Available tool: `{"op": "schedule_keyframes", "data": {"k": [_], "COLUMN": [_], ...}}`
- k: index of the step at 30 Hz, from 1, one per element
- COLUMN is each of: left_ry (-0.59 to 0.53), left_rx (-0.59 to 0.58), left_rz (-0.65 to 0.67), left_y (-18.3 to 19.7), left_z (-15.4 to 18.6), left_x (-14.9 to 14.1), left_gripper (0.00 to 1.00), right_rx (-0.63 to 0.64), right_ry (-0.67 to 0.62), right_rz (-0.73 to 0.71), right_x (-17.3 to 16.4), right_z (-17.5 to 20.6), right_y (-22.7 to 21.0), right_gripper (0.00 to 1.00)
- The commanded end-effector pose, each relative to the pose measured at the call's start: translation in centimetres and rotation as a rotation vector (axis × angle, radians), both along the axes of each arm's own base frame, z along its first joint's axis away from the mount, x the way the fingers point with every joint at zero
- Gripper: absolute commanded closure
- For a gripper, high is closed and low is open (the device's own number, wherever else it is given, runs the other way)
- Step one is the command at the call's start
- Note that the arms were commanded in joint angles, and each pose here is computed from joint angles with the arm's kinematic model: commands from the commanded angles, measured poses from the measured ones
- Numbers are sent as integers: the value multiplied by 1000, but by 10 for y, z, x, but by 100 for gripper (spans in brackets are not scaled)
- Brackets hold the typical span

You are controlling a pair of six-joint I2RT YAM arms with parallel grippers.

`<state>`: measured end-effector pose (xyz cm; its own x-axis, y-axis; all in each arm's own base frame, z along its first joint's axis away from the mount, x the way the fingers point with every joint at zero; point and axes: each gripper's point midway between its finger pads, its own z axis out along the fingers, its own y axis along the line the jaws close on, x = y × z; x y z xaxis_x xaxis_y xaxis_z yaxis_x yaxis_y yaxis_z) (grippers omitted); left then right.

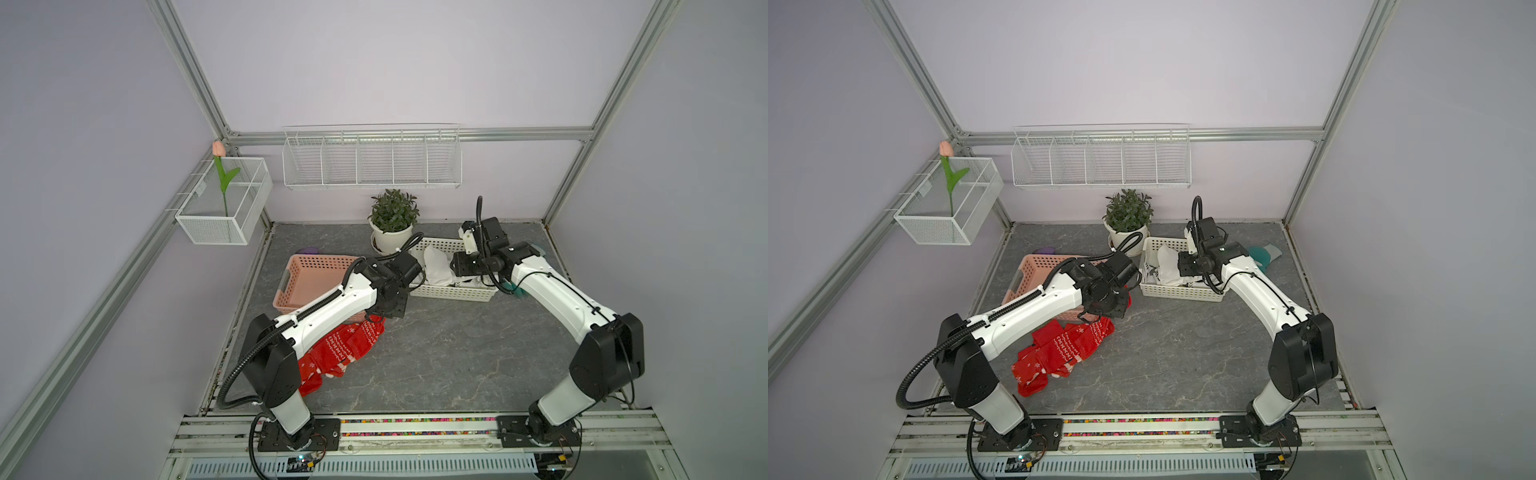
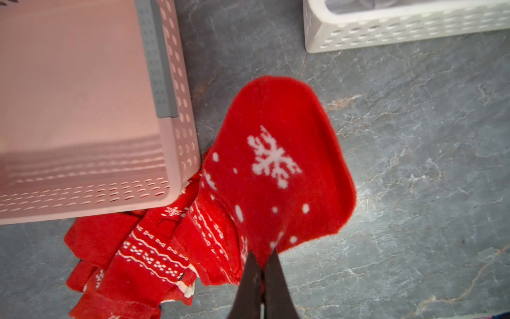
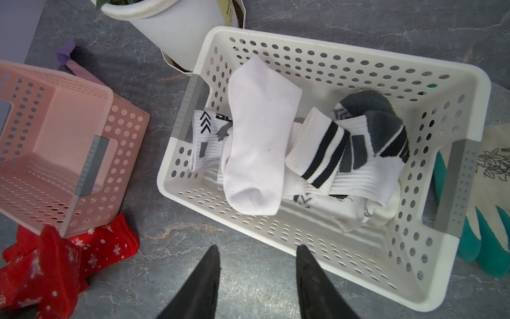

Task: Sort the socks into the basket by color
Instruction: Pick up the sock at the center of the board.

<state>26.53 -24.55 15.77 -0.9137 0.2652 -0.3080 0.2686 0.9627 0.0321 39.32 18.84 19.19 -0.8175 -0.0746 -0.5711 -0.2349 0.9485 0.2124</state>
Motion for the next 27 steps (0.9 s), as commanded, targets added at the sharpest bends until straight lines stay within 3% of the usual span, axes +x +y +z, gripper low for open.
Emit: {"op": "schedule_keyframes", "data": {"k": [1, 16, 27], "left_ry": [-30, -191, -287], "left_rx": [59, -8, 46], "left_rz": [25, 112, 262], "left_y": [20, 41, 117], "left_z": [15, 91, 126], "left_x": [7, 69, 115], "left_gripper": [100, 100, 100], "right_rx": [21, 28, 33], "right_ry": [1, 13, 17], "right_rz": [0, 11, 17], "right_x": [-4, -4, 0], "right_z": [1, -1, -1], "right_y": [2, 5, 8], "right_gripper": [53, 53, 52]}}
